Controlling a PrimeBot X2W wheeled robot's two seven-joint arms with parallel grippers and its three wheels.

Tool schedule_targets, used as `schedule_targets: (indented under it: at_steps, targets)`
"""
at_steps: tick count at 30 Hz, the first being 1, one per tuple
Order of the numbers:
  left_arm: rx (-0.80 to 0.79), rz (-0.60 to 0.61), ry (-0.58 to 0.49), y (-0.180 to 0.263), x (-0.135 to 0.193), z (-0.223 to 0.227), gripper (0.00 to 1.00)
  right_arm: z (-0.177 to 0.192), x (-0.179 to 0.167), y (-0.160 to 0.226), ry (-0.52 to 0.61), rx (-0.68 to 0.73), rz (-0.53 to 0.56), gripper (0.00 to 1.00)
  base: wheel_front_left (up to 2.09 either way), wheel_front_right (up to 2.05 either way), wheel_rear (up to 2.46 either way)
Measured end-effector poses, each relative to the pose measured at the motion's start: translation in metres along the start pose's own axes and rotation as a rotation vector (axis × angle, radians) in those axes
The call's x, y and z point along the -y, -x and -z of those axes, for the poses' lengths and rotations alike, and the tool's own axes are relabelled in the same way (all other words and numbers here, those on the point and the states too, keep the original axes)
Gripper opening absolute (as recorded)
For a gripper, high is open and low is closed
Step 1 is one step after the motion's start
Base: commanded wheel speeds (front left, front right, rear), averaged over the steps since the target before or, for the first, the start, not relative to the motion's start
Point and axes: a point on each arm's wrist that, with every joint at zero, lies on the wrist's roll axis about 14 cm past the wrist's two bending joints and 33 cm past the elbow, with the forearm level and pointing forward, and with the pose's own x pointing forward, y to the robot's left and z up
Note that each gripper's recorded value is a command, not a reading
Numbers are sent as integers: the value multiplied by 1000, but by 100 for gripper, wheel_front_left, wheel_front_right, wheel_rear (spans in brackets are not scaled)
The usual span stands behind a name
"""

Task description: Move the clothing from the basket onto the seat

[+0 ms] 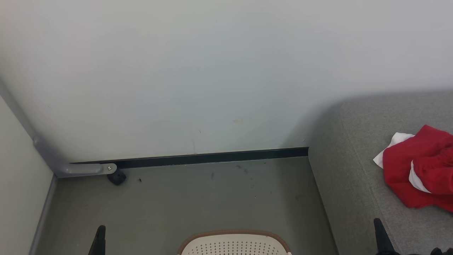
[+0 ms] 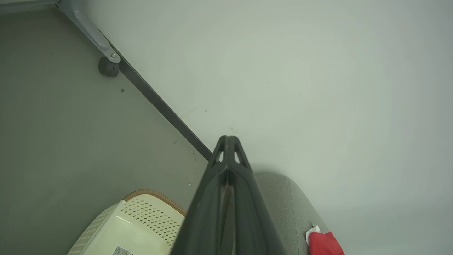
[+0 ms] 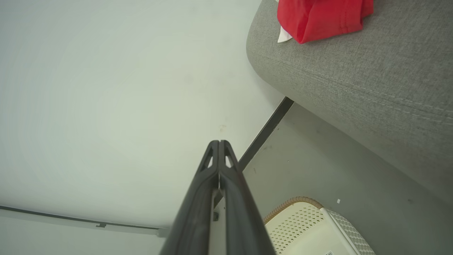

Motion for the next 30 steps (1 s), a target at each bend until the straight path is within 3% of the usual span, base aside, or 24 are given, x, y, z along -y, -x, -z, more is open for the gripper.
schedule_targets:
  at_steps: [30]
  targets:
    - [-3, 66, 366, -7, 16, -3, 0, -25, -3, -6, -412, 44, -41, 0, 0, 0, 0]
